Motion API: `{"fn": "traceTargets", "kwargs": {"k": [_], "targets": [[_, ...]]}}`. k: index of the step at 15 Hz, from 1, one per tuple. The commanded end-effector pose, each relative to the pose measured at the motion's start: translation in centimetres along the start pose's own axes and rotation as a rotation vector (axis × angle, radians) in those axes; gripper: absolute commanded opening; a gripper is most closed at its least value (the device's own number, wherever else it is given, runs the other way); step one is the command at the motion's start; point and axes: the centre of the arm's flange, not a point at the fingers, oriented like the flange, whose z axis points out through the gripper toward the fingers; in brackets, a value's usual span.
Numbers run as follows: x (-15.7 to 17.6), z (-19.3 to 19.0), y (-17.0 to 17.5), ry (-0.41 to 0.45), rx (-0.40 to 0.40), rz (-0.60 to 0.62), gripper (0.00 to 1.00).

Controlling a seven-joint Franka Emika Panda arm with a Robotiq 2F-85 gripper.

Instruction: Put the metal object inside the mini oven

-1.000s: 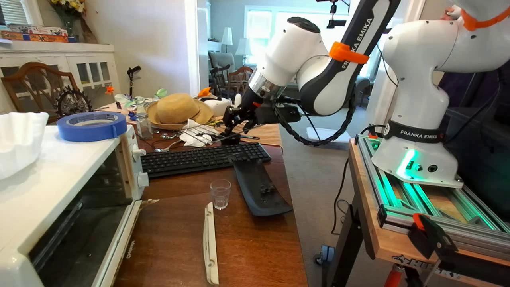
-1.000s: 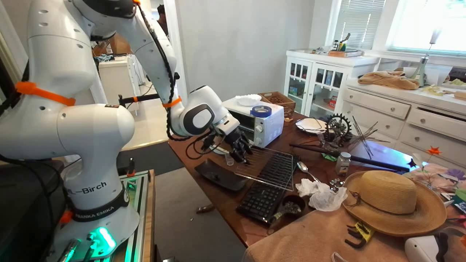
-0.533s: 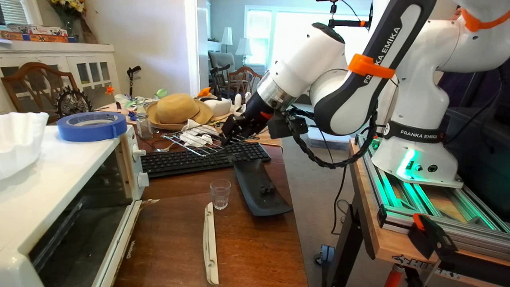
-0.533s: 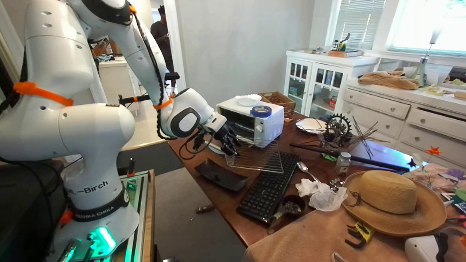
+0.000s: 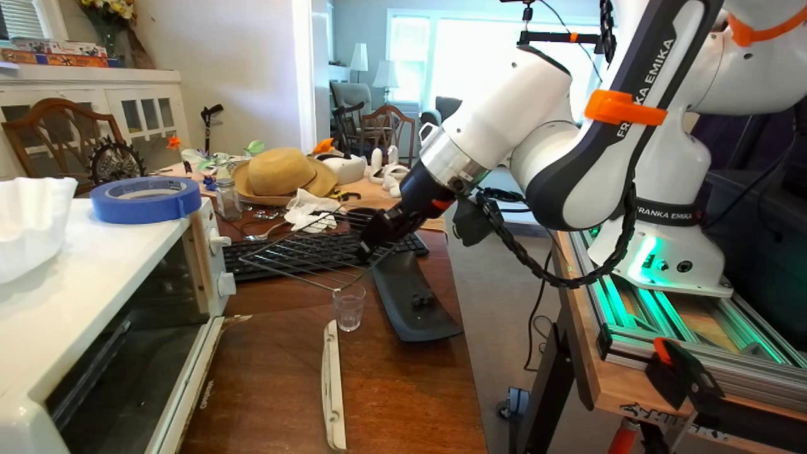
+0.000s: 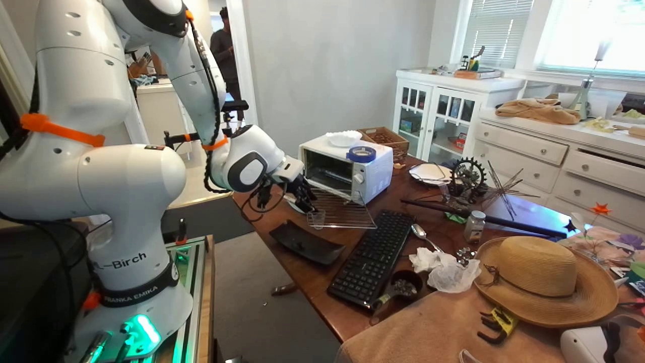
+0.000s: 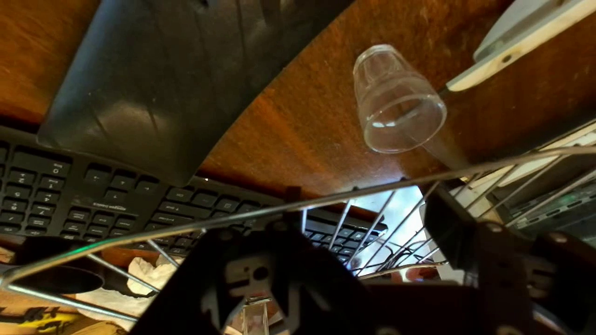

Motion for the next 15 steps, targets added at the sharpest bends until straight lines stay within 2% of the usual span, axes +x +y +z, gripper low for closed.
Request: {"fn": "traceTargets", "kwargs": {"k": [1, 13, 14, 15], "targets": [[0.01, 0.01, 0.07, -0.001, -0.001, 0.001, 0.68], [0.02, -0.04, 0.14, -0.004, 0.000, 0.004, 0.68], [0.02, -0.04, 0.14, -0.004, 0.000, 0.004, 0.43], [-0.38, -0.06, -0.02, -0.006, 0.011, -0.002, 0.43]]}}
